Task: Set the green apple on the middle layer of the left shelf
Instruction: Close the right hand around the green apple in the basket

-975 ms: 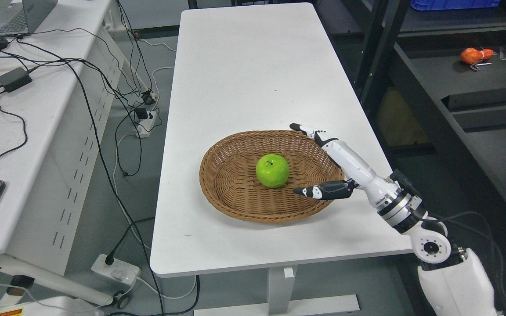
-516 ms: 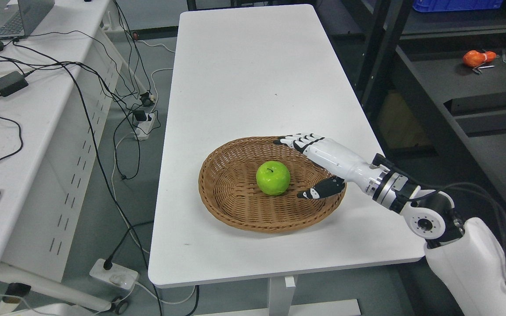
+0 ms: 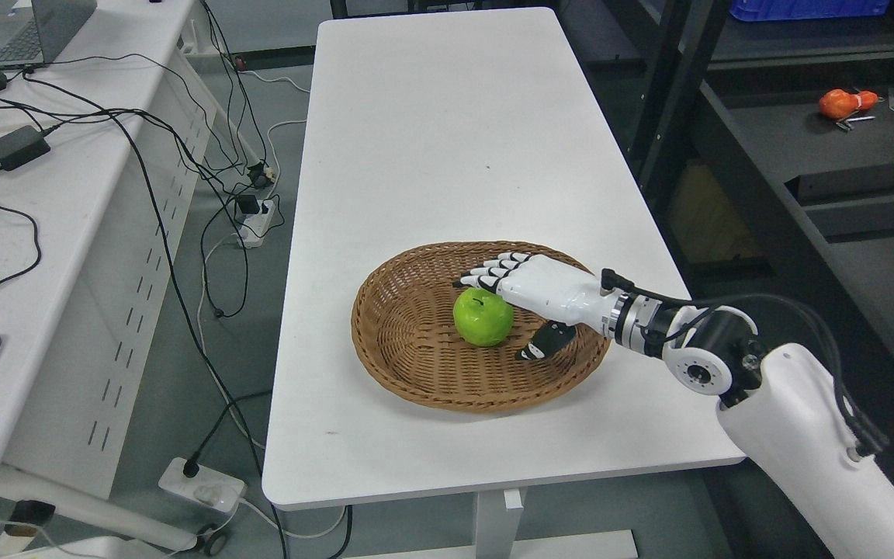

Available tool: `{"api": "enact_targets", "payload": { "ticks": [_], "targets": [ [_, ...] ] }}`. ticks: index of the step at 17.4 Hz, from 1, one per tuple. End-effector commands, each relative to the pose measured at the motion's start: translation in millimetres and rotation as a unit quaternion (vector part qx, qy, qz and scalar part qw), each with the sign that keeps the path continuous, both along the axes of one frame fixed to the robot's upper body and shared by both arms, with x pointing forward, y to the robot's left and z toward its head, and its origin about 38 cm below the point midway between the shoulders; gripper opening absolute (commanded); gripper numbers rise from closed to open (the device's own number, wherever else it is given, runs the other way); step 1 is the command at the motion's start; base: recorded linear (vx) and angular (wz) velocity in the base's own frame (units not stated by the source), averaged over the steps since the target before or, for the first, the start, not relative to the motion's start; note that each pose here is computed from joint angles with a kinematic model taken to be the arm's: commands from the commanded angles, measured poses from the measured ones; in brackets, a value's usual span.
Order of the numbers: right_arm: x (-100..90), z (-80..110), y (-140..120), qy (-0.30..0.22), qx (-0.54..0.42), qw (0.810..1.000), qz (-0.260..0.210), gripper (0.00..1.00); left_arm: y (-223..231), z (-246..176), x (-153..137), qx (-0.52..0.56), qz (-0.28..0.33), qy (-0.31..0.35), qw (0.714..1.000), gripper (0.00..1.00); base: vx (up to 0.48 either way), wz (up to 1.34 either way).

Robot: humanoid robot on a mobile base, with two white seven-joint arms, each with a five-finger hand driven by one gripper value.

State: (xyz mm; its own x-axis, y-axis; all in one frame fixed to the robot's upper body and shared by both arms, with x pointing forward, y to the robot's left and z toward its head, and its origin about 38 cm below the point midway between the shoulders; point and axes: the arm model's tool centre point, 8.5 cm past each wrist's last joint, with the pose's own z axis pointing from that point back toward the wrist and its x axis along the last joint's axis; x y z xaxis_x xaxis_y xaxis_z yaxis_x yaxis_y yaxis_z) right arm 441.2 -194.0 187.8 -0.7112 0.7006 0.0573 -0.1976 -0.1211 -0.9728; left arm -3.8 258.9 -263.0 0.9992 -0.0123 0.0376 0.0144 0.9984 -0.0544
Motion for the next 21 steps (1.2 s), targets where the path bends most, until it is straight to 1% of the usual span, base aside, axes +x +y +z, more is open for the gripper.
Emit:
{"api": "enact_targets", "payload": {
  "ticks": [1,4,8,11,12,14,15,16,18,19,20,21],
  "targets": [
    [16.2,-33.9,19.3,0.048,-0.070,0.996,0.019,1.00,11.2,0.9,0.0,0.008,0.000,0.000,1.000,1.00,0.004,0.02],
    [21.2,-47.8,29.0,0.068,-0.078,0.994,0.021,1.00,11.2,0.9,0.0,0.008,0.000,0.000,1.000,1.00,0.001,0.01],
    [29.5,-42.1,28.3,0.072,-0.085,0.994,0.010,1.00,11.3,0.9,0.0,0.009,0.000,0.000,1.000,1.00,0.000,0.00],
    [31.8,-40.5,29.2,0.071,-0.086,0.994,0.009,1.00,11.2,0.9,0.0,0.008,0.000,0.000,1.000,1.00,0.000,0.00],
    [31.7,-40.1,29.5,0.070,-0.086,0.994,0.010,0.94,11.2,0.9,0.0,0.008,0.000,0.000,1.000,1.00,0.000,0.00],
    [31.4,-39.1,29.7,0.068,-0.085,0.994,0.014,0.68,11.3,0.9,0.2,0.009,0.000,-0.001,1.000,1.00,0.000,0.00],
    [30.2,-38.5,29.2,0.066,-0.082,0.994,0.021,0.57,11.2,0.9,0.0,0.008,0.000,0.000,1.000,1.00,0.000,0.00],
    [29.6,-37.1,27.7,0.063,-0.079,0.995,0.027,0.42,11.2,0.9,0.0,0.008,0.000,0.000,1.000,1.00,0.000,0.00],
    [31.6,-32.0,21.5,0.059,-0.068,0.996,0.021,0.28,11.2,0.9,0.0,0.008,0.000,0.000,1.000,1.00,0.000,0.00],
    [32.7,-27.9,17.3,0.056,-0.057,0.997,0.016,0.17,11.2,0.9,0.0,0.008,0.000,0.000,1.000,1.00,0.000,0.00],
    [33.8,-21.1,8.7,0.057,-0.041,0.997,0.013,0.02,11.2,0.9,0.0,0.008,0.000,0.000,1.000,1.00,0.000,0.00],
    [36.0,-14.1,-3.3,0.056,-0.029,0.998,0.003,0.00,11.2,0.9,0.0,0.008,0.000,0.000,1.000,1.00,0.000,0.00]
  ]
}}
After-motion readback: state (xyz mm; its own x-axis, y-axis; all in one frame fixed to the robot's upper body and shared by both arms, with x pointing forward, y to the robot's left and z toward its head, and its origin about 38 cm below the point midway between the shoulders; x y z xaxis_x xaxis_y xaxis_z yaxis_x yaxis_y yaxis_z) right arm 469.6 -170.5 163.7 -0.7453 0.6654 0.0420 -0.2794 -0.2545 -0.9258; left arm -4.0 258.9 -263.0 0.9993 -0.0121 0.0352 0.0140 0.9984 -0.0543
